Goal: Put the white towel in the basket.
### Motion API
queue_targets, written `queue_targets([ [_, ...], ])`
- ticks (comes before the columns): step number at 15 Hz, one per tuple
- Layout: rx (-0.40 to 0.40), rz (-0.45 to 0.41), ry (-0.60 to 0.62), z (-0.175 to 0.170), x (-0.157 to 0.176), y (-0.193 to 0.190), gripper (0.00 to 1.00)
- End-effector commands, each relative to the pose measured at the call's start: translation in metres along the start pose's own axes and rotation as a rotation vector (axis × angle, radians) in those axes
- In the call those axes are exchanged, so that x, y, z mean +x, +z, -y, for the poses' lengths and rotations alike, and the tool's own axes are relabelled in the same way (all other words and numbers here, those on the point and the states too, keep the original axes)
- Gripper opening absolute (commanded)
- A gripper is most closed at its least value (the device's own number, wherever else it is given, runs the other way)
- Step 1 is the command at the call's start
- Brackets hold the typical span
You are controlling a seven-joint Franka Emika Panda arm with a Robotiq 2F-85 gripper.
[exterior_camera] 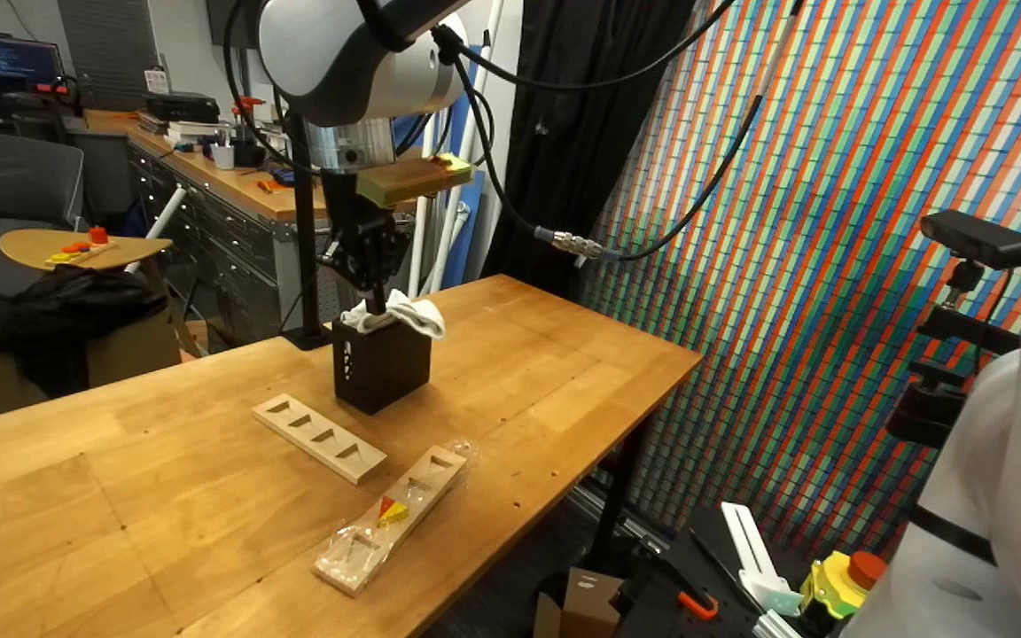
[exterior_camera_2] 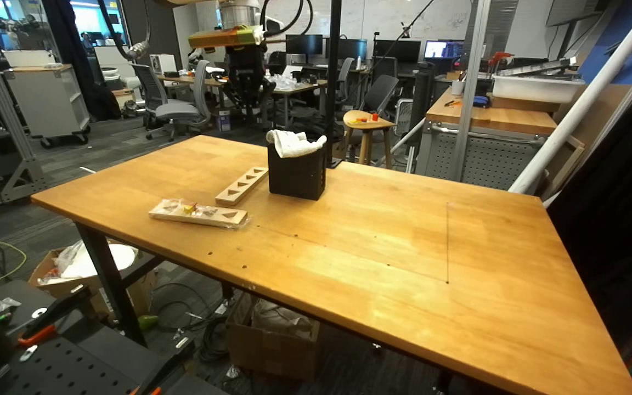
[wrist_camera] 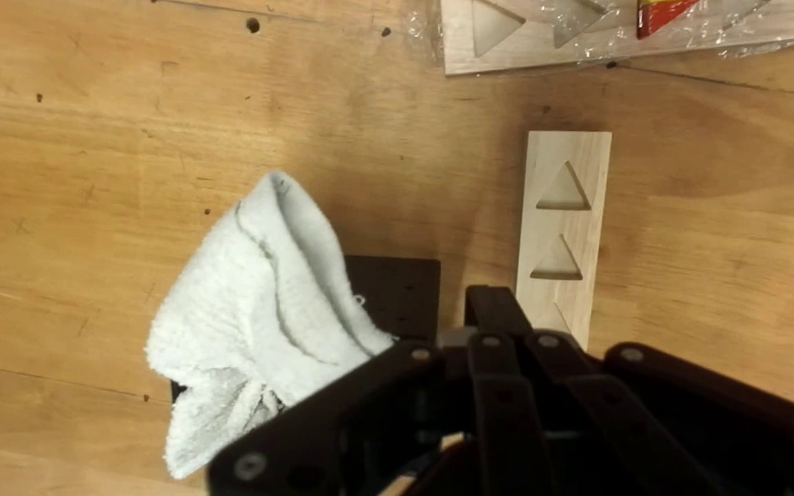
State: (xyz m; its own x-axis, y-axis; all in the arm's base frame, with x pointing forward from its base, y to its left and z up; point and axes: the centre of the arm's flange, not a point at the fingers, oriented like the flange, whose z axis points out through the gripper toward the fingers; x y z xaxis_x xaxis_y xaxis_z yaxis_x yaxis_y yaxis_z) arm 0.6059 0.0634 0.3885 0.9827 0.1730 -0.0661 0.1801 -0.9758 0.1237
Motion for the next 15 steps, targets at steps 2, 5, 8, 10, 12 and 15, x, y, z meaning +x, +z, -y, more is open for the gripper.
queue_targets([
  [2,-0.015,0.005,0.014,0.012,-0.014,0.017,0.00],
  [5,-0.009,0.014,0.009,0.005,-0.014,0.028,0.00],
  [8,-0.003,0.016,0.006,-0.011,-0.005,0.035,0.00],
  [10,0.000,0.018,-0.003,-0.024,0.003,0.038,0.00],
  [12,0.001,0.017,-0.022,-0.038,0.013,0.041,0.00],
  [15,0.008,0.008,-0.050,-0.056,0.026,0.044,0.00],
])
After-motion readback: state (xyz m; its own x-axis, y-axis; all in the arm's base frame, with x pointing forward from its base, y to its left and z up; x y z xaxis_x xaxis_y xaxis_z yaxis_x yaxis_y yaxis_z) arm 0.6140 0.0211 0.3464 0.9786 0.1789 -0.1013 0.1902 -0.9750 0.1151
